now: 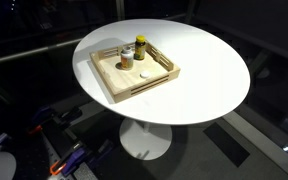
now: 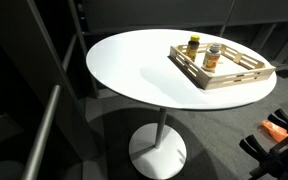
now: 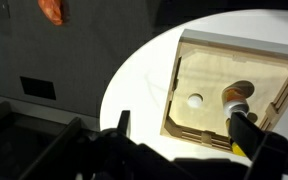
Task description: Put the white lid on its bottle
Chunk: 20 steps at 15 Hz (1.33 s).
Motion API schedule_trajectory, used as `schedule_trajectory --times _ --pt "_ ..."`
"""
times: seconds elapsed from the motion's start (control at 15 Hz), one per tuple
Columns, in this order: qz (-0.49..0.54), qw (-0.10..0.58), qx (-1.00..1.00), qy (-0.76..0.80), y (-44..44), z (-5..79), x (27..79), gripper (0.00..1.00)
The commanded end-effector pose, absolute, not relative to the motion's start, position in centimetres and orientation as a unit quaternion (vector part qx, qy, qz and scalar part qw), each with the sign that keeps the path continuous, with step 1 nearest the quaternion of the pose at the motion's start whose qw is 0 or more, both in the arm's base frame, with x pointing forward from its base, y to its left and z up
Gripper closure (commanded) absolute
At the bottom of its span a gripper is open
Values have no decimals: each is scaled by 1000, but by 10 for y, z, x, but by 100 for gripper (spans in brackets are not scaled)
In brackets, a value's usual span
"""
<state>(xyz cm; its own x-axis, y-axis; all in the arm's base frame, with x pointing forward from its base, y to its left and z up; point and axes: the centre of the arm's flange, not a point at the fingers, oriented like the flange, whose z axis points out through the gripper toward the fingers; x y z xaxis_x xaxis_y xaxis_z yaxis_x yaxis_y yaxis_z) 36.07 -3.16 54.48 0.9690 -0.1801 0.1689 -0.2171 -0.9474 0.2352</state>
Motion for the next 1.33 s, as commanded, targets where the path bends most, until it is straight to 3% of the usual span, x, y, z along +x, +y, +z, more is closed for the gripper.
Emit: schedule_trajectory --times 0.0,0.67,1.27 --pt "76 115 985 -107 -38 553 389 0" --pt "87 56 988 -116 -65 507 448 0" --pt "27 18 987 -156 -91 435 497 0"
